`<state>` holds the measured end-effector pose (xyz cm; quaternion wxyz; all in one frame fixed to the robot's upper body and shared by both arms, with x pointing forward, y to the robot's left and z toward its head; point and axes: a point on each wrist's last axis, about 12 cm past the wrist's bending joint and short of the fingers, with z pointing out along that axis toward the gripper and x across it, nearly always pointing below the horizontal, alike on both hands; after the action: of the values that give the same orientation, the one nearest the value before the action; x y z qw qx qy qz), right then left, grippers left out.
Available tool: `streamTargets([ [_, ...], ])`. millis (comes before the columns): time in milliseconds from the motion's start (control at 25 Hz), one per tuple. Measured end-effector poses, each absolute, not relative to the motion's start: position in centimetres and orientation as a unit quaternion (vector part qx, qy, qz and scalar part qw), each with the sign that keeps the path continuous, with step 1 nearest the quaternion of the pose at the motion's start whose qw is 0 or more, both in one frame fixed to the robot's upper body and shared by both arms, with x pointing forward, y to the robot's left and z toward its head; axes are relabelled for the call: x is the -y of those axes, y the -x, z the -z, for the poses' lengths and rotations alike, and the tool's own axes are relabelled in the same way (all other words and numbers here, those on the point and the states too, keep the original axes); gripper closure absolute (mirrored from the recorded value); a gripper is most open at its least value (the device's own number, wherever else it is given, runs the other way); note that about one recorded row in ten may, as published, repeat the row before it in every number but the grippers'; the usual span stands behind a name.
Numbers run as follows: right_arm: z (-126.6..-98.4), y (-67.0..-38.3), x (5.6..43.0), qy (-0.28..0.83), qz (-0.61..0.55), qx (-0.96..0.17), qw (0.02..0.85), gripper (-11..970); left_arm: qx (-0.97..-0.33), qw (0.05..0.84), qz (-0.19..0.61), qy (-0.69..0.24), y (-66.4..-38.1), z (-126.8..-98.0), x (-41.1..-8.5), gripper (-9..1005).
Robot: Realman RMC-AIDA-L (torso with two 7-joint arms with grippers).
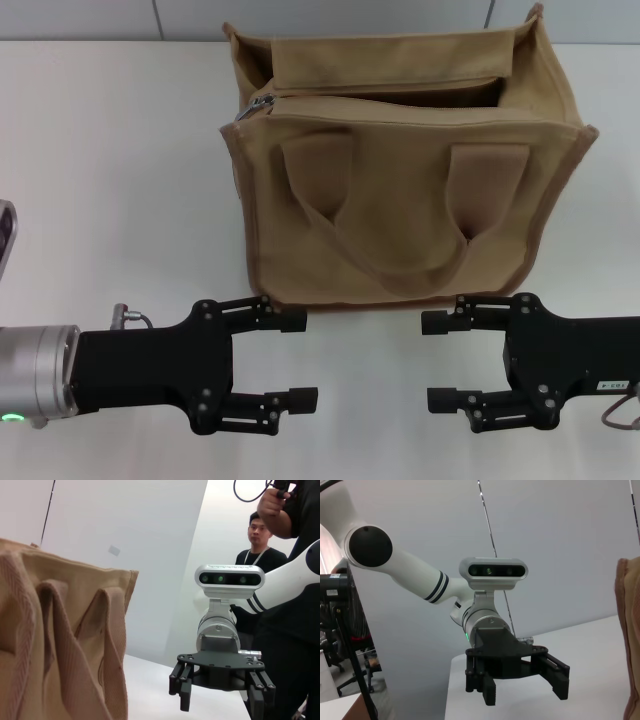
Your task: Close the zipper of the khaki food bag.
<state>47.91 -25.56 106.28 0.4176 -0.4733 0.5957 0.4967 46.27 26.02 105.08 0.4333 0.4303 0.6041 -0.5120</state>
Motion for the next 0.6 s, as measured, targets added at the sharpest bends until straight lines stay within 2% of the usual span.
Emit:
streamTargets([
  [600,-106.33,-48.0,25.56,0.473,-0.496,-0.596,0.419,216,-0.604,0.435,0.511,-0.43,-46.48,-105.2,-25.99,179],
])
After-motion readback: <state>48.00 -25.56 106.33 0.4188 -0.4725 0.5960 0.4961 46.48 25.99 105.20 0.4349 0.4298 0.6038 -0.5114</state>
